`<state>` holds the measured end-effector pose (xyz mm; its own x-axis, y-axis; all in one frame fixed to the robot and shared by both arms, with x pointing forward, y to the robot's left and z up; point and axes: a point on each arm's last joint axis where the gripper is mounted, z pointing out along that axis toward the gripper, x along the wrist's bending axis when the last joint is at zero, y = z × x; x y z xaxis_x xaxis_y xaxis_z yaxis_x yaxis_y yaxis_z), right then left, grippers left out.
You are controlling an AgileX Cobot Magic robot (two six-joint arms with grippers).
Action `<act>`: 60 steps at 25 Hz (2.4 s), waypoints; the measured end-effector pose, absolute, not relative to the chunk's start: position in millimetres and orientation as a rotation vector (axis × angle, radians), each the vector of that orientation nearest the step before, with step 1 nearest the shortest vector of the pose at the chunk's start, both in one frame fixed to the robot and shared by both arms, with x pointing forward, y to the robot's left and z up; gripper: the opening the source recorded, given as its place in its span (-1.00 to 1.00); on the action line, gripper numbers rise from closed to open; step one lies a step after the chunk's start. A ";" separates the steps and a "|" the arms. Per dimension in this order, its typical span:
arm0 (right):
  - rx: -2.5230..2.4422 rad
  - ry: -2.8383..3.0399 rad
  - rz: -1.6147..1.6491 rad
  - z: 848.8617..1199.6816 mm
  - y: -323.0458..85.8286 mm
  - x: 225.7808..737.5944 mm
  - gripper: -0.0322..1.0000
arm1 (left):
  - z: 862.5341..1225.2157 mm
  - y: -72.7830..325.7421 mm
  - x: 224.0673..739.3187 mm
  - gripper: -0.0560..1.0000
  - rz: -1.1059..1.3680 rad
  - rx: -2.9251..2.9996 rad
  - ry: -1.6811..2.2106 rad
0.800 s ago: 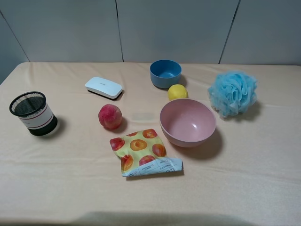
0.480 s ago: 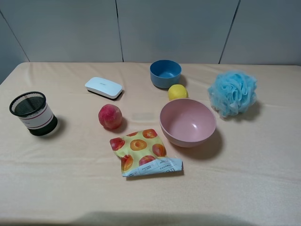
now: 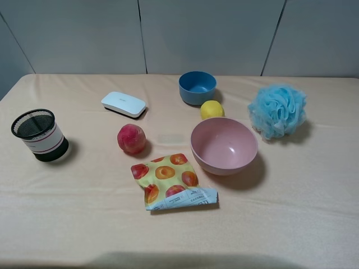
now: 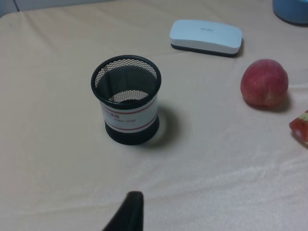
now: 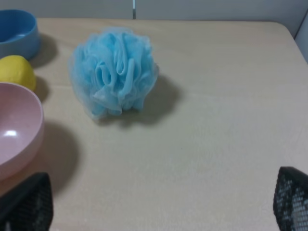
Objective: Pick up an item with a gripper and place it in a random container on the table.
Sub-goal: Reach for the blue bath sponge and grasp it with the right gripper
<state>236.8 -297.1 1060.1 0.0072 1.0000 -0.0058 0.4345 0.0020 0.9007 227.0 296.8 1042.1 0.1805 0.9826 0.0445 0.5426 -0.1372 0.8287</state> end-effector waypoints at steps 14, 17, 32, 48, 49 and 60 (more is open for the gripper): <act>1.676 1.671 0.818 1125.0 -299.0 308.4 0.41 | 1042.1 296.8 227.0 0.99 0.819 1.775 1.443; 1.704 1.699 0.789 1133.8 -299.5 328.1 0.41 | 1042.1 296.8 227.0 0.99 0.819 1.775 1.443; 1.881 1.882 0.613 1148.4 -300.9 447.6 0.41 | 1042.1 296.8 227.0 0.99 0.819 1.775 1.443; 2.015 2.004 0.462 1128.8 -302.7 553.5 0.41 | 1042.1 296.8 227.0 0.99 0.819 1.775 1.443; 2.026 2.014 0.447 1124.4 -302.9 560.4 0.41 | 1042.1 296.8 227.0 0.99 0.819 1.775 1.443; 2.086 2.116 0.326 1072.3 -296.1 622.1 0.41 | 1042.1 296.8 227.0 0.99 0.819 1.775 1.443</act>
